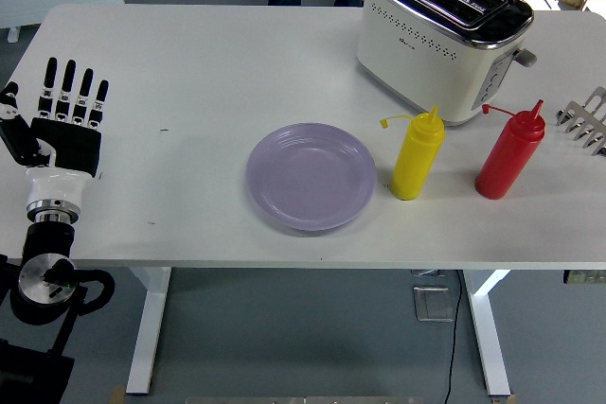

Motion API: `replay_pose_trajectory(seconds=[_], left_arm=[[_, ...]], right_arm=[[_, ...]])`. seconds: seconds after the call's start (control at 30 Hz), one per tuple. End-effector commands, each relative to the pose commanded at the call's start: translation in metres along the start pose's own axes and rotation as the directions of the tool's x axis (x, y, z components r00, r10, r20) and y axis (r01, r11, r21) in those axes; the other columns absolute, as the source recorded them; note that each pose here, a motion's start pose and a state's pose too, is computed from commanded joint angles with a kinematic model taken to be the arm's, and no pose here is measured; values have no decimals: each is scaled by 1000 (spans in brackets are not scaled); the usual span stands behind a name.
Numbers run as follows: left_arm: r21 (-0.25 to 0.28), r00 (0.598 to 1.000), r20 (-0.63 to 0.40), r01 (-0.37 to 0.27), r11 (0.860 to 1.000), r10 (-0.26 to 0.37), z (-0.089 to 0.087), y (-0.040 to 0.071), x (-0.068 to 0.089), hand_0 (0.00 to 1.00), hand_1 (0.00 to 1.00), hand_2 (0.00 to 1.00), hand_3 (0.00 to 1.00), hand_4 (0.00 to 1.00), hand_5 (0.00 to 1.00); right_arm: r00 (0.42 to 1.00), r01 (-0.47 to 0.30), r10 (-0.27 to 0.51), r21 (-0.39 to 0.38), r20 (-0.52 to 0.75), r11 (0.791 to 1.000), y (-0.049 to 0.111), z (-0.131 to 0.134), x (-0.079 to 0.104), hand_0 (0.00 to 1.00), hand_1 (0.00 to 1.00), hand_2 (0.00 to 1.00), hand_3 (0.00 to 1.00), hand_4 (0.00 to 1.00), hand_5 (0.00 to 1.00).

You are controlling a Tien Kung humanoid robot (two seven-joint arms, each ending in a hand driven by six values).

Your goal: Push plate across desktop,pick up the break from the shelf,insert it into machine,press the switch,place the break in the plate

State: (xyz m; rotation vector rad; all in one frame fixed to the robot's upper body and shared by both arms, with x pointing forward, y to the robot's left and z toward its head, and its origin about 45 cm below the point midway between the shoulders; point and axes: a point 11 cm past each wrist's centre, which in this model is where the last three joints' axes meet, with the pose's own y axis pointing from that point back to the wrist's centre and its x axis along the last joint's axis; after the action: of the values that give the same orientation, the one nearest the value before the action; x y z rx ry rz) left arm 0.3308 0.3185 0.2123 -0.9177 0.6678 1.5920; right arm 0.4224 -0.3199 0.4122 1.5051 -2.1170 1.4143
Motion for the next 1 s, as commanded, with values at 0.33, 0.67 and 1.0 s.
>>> replay_pose_trajectory(seconds=[0.33, 0.67, 1.0], left_arm=[[-29, 999, 5, -37, 999, 37, 12, 7, 14, 868, 878, 874, 780, 536, 998], [-38, 999, 7, -39, 999, 39, 15, 6, 15, 867, 877, 873, 782, 535, 998], [-31, 999, 7, -40, 999, 40, 12, 5, 15, 867, 877, 874, 783, 535, 998]], right_arm=[[998, 48, -44, -66, 53, 997, -24, -4, -38, 400, 409, 440, 500, 225, 21], [985, 67, -28, -230, 170, 971, -49, -9, -63, 400, 402, 437, 496, 224, 19], [973, 116, -49, -295, 227, 948, -58, -24, -95, 399, 402, 435, 495, 224, 15]])
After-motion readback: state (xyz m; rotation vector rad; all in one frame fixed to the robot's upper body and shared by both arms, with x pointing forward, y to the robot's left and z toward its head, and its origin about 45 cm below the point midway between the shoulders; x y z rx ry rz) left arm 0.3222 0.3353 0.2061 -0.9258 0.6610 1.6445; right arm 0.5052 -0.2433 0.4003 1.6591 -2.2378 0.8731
